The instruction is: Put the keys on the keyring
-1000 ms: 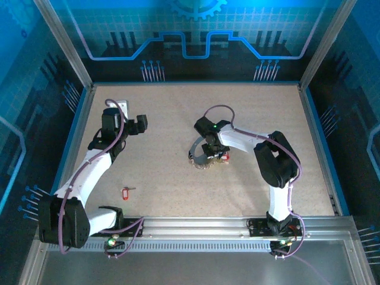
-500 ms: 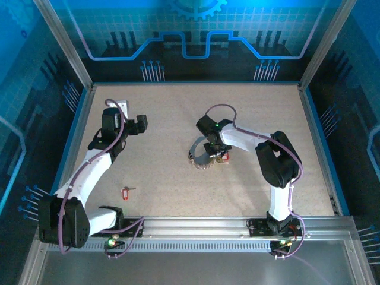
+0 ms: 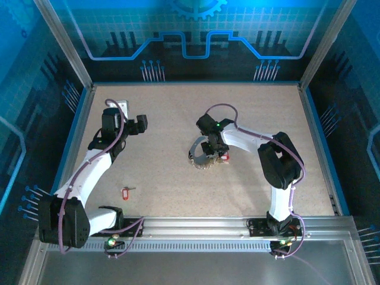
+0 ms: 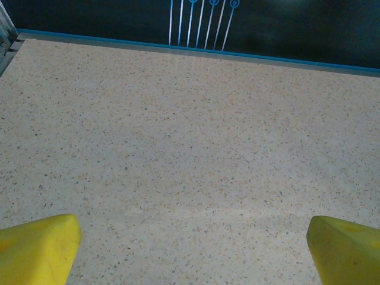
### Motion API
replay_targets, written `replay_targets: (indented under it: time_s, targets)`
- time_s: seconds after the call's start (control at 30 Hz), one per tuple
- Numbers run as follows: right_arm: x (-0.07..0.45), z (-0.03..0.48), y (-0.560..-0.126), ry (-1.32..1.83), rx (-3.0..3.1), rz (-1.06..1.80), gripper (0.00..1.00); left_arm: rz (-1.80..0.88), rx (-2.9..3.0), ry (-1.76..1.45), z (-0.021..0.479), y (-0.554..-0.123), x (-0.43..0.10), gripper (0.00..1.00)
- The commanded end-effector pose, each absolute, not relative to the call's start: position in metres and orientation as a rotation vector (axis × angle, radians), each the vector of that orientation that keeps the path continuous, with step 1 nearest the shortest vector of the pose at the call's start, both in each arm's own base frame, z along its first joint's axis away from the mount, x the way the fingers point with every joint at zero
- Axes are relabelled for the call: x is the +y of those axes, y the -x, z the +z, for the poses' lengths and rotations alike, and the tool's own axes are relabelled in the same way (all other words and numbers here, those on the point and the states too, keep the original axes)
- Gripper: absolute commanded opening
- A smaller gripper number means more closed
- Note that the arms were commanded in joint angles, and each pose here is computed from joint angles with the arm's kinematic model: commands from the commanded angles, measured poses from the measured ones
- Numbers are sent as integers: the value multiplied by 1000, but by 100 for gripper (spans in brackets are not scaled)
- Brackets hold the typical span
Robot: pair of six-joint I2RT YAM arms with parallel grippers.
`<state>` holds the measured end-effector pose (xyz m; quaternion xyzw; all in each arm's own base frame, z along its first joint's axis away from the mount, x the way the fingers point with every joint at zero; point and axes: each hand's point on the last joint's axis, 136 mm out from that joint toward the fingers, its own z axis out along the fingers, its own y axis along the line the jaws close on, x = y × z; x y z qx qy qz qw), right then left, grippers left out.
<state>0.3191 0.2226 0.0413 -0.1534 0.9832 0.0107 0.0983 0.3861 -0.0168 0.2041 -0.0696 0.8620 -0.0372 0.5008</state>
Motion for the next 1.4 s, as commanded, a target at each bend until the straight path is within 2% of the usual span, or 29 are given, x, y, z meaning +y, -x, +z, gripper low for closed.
replay_targets:
  time_s: [0.0, 0.4, 0.77, 1.03, 1.13, 1.37]
  targets:
    - [222, 28, -307, 433, 2963, 35, 21, -86, 2046, 158, 220, -389, -18, 99]
    - [213, 16, -299, 418, 3003, -19, 22, -81, 2046, 155, 221, -389, -18, 99]
    - [215, 21, -304, 445, 2972, -12, 18, -85, 2049, 158, 220, -388, -18, 99]
    - [240, 36, -315, 488, 2926, 193, 14, -80, 2050, 158, 219, -388, -18, 99]
    - [247, 36, -316, 494, 2929, 240, 7, -77, 2050, 156, 219, -388, -17, 99]
    - [271, 46, -315, 514, 2901, 431, 5, -134, 2050, 106, 221, -389, -29, 99]
